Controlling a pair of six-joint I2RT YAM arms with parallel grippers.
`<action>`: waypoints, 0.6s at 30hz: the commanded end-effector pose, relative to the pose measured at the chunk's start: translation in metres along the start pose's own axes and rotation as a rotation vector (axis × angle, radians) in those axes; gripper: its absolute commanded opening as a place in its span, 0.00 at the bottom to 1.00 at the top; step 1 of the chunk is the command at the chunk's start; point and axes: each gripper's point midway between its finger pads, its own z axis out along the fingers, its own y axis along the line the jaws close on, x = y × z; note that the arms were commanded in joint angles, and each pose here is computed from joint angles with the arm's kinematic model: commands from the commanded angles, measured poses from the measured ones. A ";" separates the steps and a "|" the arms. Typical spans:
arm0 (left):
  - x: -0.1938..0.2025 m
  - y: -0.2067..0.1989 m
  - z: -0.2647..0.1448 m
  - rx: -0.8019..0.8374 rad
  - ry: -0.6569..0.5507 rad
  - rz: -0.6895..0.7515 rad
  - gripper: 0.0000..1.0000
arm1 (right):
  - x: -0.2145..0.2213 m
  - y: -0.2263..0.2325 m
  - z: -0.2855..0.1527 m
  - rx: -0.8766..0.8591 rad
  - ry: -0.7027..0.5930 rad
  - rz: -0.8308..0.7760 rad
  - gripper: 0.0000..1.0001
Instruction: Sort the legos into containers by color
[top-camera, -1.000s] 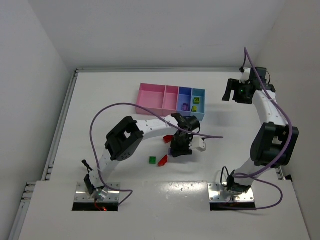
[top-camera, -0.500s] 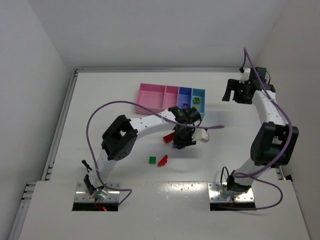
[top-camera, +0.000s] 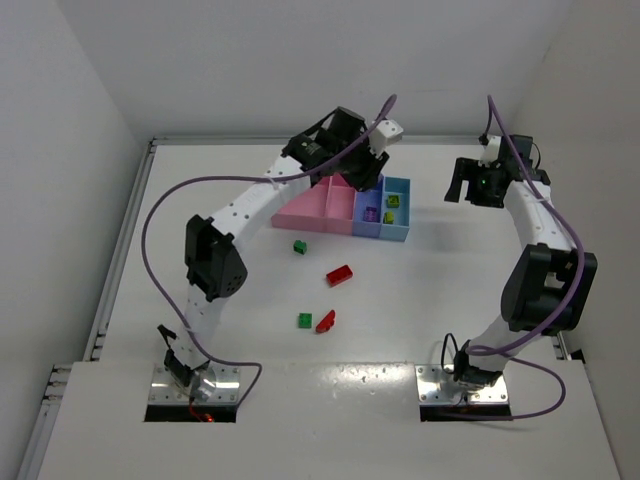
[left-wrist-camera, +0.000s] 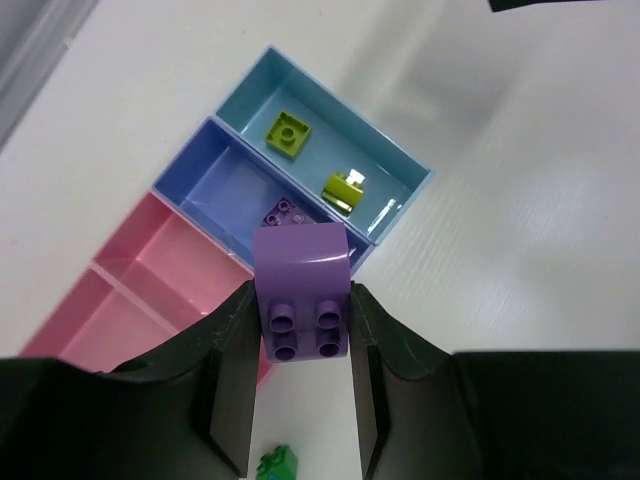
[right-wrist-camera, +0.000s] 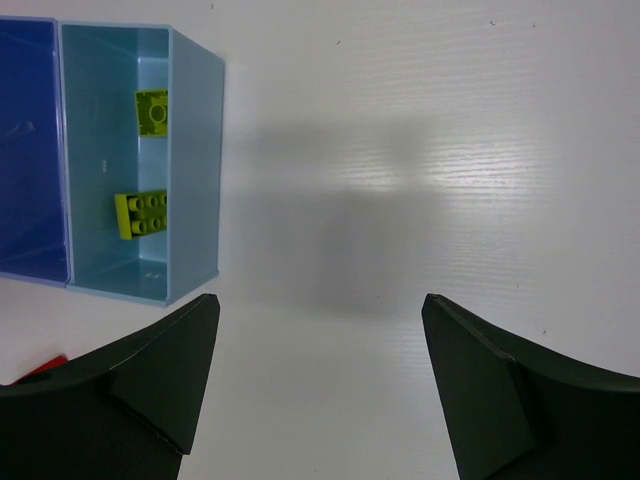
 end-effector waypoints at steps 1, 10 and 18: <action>0.006 -0.005 0.033 -0.023 0.008 -0.114 0.29 | -0.012 0.002 -0.006 0.004 -0.052 -0.015 0.83; 0.022 0.005 0.076 -0.004 0.011 -0.184 0.34 | -0.001 0.001 0.005 -0.005 -0.014 -0.006 0.83; 0.044 0.020 0.099 -0.025 0.044 -0.213 0.44 | 0.001 0.006 0.008 -0.022 -0.003 -0.022 0.83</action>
